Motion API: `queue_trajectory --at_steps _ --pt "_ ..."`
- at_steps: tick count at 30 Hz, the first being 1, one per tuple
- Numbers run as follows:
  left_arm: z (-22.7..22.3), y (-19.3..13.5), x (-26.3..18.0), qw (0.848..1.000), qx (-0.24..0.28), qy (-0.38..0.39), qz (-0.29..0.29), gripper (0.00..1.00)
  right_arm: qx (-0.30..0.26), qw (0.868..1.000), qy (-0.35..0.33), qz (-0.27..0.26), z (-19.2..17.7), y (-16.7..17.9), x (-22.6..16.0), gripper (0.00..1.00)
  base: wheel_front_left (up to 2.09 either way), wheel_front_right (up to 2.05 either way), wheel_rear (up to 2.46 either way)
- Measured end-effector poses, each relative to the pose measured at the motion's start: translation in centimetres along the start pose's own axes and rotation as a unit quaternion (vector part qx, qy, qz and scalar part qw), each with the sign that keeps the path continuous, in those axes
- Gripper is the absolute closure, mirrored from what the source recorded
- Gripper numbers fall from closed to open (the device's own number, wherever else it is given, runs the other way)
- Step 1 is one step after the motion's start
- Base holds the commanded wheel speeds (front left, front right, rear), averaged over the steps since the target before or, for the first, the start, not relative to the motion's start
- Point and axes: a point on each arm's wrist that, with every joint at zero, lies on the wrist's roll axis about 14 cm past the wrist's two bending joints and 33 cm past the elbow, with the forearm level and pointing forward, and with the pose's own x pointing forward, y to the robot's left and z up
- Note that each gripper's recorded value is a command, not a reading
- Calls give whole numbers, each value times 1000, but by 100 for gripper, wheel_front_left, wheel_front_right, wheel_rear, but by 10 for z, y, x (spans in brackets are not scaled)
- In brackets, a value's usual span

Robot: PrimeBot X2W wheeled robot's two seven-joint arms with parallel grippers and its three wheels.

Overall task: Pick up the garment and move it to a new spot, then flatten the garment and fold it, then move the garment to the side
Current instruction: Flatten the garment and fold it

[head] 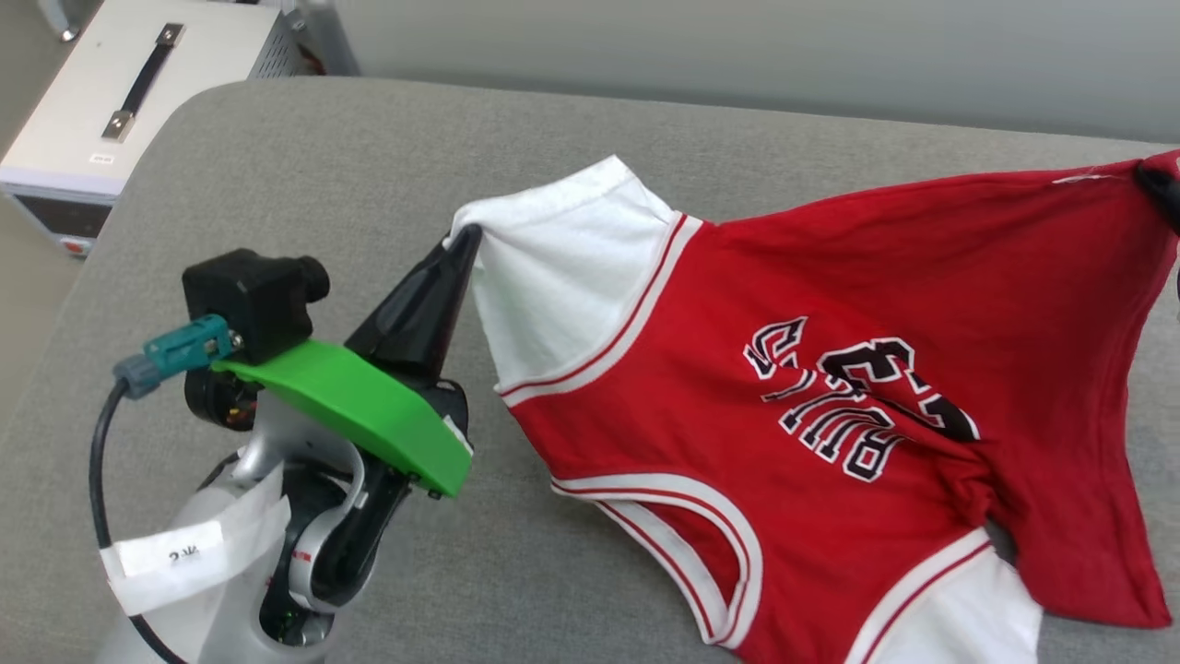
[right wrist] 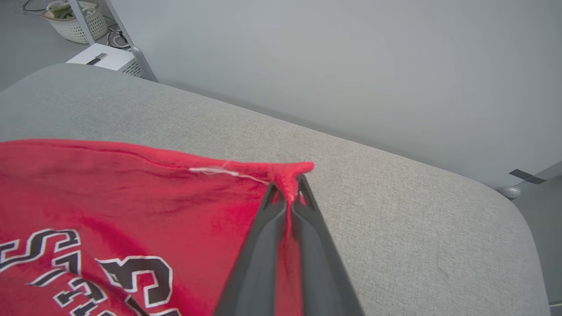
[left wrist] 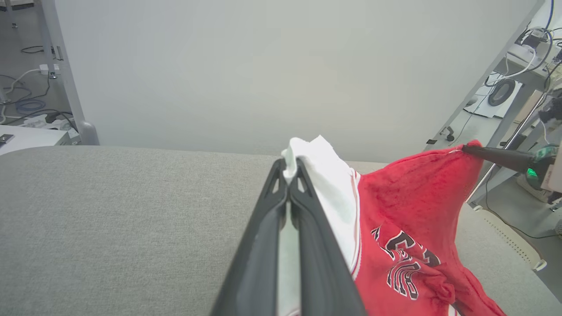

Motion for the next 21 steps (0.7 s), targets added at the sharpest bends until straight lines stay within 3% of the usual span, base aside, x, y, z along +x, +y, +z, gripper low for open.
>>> queue_trajectory --at_steps 11,21 --pt "79 -27 11 991 11 -130 -28 100 -17 992 -116 -37 57 -4 -76 100 0 0 0" --pt "141 -57 5 971 34 -231 -54 100 -34 976 -198 -80 94 -7 -141 100 0 0 0"
